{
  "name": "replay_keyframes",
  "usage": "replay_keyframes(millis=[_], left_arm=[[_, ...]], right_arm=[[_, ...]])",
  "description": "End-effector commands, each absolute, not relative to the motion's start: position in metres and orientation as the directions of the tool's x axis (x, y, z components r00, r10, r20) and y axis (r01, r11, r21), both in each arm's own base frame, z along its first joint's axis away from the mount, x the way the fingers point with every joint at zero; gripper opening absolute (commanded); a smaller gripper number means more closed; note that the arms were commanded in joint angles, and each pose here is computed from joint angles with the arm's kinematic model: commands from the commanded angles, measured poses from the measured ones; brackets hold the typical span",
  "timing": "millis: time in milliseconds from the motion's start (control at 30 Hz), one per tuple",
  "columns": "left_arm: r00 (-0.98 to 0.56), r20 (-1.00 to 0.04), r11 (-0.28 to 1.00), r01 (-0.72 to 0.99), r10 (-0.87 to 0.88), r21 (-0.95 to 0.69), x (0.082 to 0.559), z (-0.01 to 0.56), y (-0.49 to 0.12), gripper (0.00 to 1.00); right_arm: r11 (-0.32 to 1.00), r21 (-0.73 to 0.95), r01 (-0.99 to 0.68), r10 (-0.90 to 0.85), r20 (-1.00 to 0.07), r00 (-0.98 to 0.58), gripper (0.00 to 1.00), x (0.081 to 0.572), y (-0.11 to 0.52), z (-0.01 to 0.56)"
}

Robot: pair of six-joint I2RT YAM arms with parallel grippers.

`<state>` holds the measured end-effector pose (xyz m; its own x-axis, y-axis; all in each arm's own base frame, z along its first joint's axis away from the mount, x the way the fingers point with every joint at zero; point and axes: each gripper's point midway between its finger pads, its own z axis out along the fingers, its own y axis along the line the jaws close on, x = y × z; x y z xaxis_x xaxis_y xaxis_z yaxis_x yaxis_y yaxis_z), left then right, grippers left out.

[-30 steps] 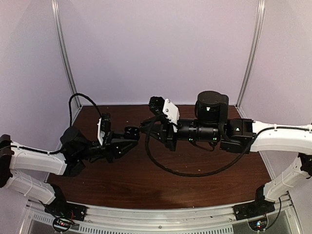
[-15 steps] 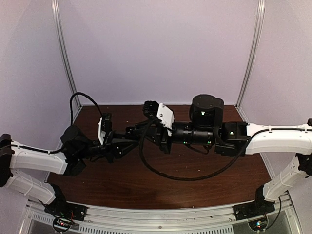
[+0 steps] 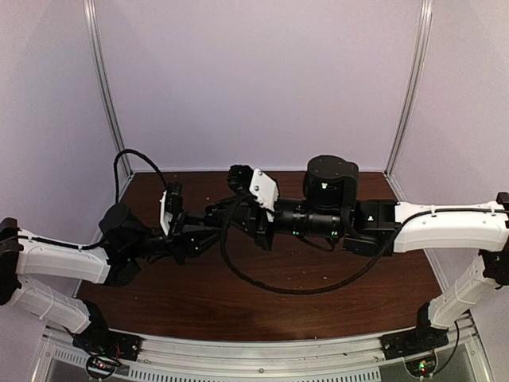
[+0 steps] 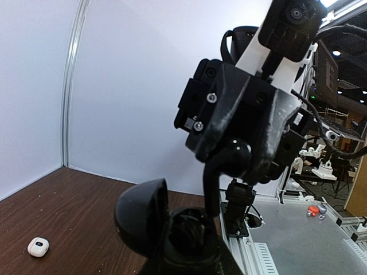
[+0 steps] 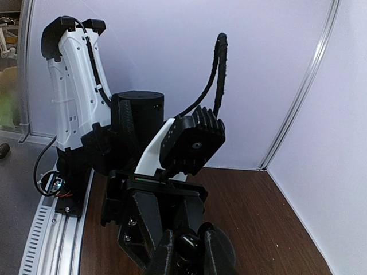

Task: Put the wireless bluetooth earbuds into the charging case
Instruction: Insert the right earbud into the right side groove of the charging case.

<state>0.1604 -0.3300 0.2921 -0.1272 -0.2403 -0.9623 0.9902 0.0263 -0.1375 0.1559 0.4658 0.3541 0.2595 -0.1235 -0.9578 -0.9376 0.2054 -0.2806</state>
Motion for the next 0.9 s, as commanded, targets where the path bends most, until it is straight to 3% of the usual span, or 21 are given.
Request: replay_keyframes(millis=[0, 600, 867], left_arm=[[-0.083, -0.954, 0.010, 0.996, -0.290, -0.089, 0.155, 0.313, -0.328, 0.04], [-0.088, -0.945, 0.017, 0.995, -0.315, -0.098, 0.155, 0.318, -0.325, 0.05], [-0.082, -0.945, 0.024, 0.995, -0.316, -0.094, 0.156, 0.319, -0.325, 0.05]], right_arm=[[0.223, -0.297, -0.928, -0.111, -0.954, 0.278, 0.09, 0.158, 0.469, 0.358], [0.225, -0.279, -0.933, -0.127, -0.958, 0.256, 0.10, 0.158, 0.466, 0.341], [0.234, -0.265, -0.935, -0.123, -0.962, 0.242, 0.22, 0.158, 0.463, 0.342]])
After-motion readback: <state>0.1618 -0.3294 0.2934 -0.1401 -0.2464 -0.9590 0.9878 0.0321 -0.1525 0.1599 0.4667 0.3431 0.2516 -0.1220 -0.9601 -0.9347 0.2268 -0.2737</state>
